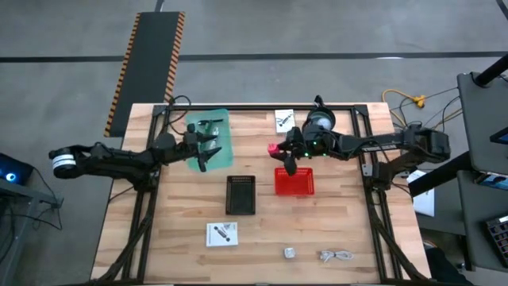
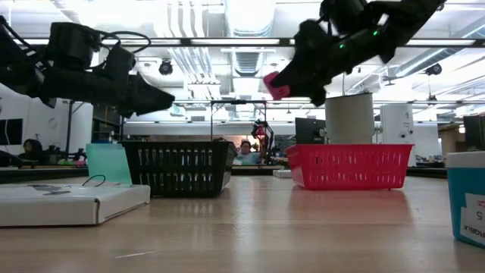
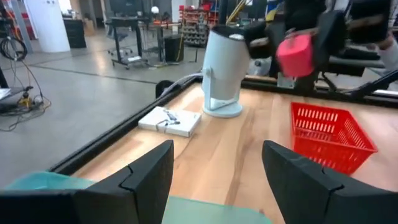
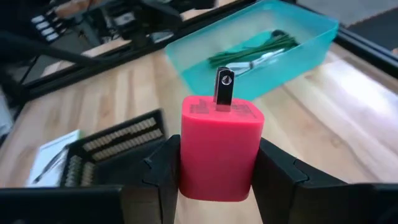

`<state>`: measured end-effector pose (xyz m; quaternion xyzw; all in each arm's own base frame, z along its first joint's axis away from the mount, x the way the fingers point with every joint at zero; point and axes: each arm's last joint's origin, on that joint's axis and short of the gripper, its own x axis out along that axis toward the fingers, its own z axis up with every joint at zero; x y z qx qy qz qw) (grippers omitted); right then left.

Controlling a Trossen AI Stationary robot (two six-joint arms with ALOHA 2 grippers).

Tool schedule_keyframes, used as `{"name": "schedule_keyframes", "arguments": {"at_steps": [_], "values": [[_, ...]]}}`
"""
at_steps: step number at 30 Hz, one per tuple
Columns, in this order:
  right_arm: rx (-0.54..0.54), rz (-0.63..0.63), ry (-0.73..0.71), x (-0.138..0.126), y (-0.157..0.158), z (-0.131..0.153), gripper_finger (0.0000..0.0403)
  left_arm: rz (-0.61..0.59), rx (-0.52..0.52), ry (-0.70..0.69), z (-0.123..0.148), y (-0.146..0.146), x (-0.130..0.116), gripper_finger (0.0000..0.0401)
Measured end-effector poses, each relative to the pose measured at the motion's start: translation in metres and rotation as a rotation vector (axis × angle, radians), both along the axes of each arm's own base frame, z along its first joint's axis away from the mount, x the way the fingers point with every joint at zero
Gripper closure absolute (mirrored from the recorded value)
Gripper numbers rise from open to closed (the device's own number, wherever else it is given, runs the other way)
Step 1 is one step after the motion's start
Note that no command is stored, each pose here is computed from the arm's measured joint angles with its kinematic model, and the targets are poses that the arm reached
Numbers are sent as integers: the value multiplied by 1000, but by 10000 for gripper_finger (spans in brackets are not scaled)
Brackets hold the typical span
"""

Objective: Pick and place items into bin
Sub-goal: Put the pink charger adapter into the red bin

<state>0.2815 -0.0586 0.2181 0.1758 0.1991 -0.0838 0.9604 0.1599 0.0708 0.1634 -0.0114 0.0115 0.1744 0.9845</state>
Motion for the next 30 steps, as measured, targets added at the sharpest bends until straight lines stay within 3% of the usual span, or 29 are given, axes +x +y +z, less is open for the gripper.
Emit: {"name": "schedule_keyframes", "arguments": {"at_steps": [8, 12, 19, 30], "values": [[10, 21, 53, -23, 11, 18, 261, -9, 39, -97, 5, 1, 5, 173], [23, -43, 92, -30, 11, 19, 261, -9, 43, -104, 4, 1, 7, 173], [130, -124, 163, -33, 11, 11, 261, -13, 49, -115, 3, 2, 8, 173], [231, -152, 348, -44, 19, -3, 261, -13, 62, -121, 4, 2, 8, 173]]}}
